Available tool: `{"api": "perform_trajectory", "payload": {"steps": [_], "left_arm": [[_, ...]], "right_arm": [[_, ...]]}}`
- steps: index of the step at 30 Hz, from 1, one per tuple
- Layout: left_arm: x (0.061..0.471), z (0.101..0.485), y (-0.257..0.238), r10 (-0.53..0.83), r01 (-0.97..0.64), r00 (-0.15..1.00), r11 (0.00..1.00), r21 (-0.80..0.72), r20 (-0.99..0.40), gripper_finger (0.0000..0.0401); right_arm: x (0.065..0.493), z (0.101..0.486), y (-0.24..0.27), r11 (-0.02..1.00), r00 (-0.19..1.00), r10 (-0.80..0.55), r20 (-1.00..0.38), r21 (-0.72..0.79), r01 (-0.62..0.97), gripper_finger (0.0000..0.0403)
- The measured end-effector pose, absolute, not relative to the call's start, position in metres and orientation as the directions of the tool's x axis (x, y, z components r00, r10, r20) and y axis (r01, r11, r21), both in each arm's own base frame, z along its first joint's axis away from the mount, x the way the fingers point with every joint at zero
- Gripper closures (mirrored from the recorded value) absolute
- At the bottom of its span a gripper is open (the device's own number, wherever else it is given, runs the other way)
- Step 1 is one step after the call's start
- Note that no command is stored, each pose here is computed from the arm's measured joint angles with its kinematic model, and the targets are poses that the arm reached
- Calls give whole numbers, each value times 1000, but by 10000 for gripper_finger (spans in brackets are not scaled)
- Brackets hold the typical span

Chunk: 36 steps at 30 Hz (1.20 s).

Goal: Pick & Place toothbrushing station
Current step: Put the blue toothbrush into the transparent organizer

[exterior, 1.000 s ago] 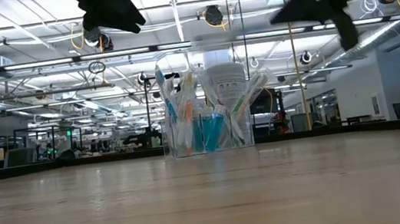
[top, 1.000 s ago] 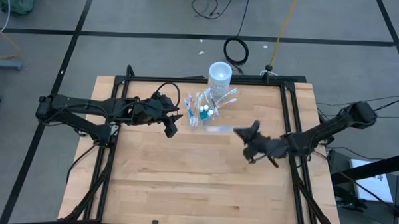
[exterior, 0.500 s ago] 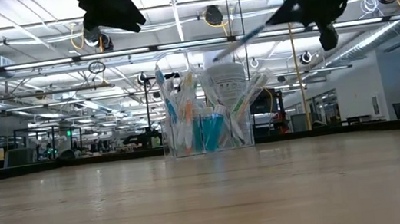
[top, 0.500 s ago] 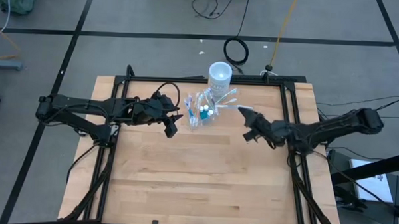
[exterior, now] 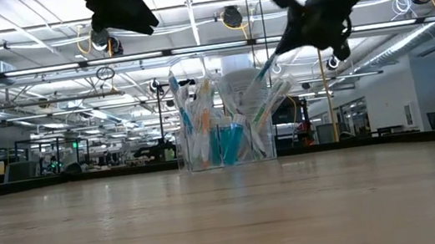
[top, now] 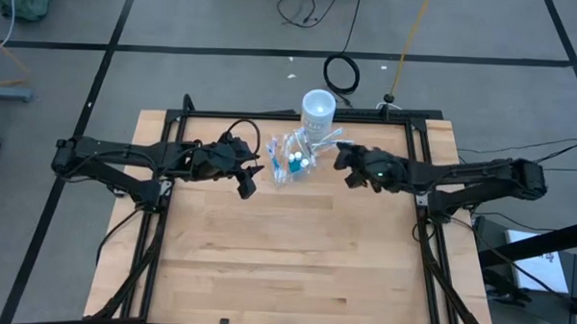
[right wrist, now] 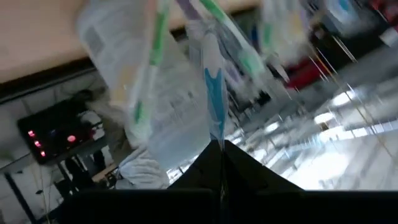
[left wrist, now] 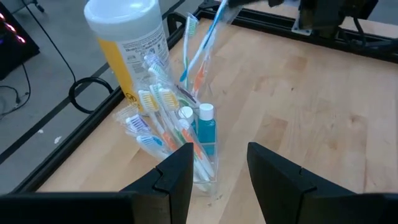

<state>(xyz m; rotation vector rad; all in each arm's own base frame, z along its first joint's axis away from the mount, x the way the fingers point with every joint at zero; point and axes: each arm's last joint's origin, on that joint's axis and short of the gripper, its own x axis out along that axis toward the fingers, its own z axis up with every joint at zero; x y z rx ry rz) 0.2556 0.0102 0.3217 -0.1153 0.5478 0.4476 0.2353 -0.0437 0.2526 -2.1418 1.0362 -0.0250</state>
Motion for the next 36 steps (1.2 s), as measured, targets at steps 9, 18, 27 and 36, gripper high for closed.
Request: {"api": "perform_trajectory", "payload": {"steps": [9,18,27,36], "left_arm": [[256,322,10,380,-437,760,899,19,-527,245],[255,321,10,379,-427,758,903,34,-531,245],[255,321,10,379,-426,758,904,37,-531,245],[255,321,10,378,-426,758,904,36,-531,245]], "right_arm": [[266,226,-48,-413,592,-655,-469,-435,-800,403],[280,208,-59,-415,591,-597,-542,-422,-806,403],[288,209,-59,-317,646,-587,-487,-596,-738,379],[297,222,-58,-242,771,-505,-387,-795,-557,312]]}}
